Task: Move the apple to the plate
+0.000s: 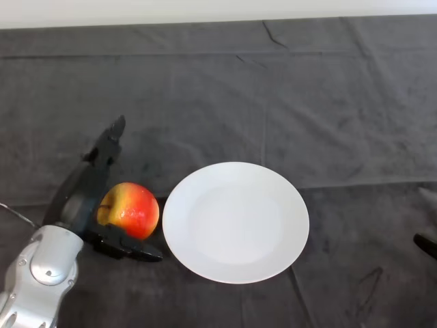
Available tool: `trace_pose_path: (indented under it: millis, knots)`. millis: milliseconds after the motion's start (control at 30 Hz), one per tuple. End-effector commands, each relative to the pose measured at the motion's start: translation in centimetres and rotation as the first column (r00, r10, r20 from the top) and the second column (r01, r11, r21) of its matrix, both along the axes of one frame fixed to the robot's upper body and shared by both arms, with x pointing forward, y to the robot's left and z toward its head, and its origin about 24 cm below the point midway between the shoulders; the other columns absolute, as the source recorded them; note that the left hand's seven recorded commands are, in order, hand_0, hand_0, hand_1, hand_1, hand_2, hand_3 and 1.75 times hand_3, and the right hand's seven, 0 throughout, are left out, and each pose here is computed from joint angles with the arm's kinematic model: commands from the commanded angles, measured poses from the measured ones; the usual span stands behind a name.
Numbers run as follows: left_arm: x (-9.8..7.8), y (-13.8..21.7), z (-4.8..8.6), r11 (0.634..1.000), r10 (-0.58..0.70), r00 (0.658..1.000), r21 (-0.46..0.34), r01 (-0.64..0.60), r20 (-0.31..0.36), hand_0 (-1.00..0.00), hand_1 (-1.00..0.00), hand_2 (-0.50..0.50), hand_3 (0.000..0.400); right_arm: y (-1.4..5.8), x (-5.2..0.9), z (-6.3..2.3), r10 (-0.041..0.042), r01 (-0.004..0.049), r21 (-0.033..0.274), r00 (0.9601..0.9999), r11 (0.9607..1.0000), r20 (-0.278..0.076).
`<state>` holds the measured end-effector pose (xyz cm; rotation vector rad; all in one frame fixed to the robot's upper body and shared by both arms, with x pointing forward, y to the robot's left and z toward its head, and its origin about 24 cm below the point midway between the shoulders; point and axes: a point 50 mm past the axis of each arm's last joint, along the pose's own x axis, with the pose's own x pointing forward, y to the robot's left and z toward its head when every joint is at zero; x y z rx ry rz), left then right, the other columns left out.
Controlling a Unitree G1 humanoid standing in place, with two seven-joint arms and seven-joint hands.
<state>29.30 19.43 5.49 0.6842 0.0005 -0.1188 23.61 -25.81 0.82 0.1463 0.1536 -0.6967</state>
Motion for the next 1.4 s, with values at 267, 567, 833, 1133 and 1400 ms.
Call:
trace_pose_path:
  millis: [267,567,833,1133,1400]
  knots:
    - [0.3,0.7,-0.6,0.997,0.004,0.998,0.082,0.002,-0.064,-1.0,-1.0,0.0,0.4,0.25,-1.13,-2.09,-0.0171,0.0232,0.061,0.995,0.9979,-0.099]
    - [0.2,0.6,-0.4,0.996,0.003,0.997,0.092,0.004,-0.073,-1.0,-1.0,0.0,0.4,0.25,-1.13,-2.09,-0.0173,0.0234,0.061,0.995,0.9979,-0.099]
    - [0.2,0.3,0.7,0.995,-0.01,0.998,0.103,0.015,-0.054,-1.0,-1.0,0.0,0.4,0.25,-1.13,-2.09,-0.0173,0.0234,0.061,0.995,0.9979,-0.099]
    - [0.3,-0.4,3.7,0.994,-0.02,0.999,0.105,0.015,0.047,-1.0,-1.0,0.0,0.4,0.25,-1.13,-2.09,-0.0173,0.0234,0.061,0.995,0.9979,-0.099]
    - [-0.1,-1.4,5.8,0.996,-0.012,0.982,0.087,-0.005,0.188,-1.0,-1.0,0.0,0.4,0.25,-1.13,-2.09,-0.0173,0.0234,0.061,0.995,0.9979,-0.099]
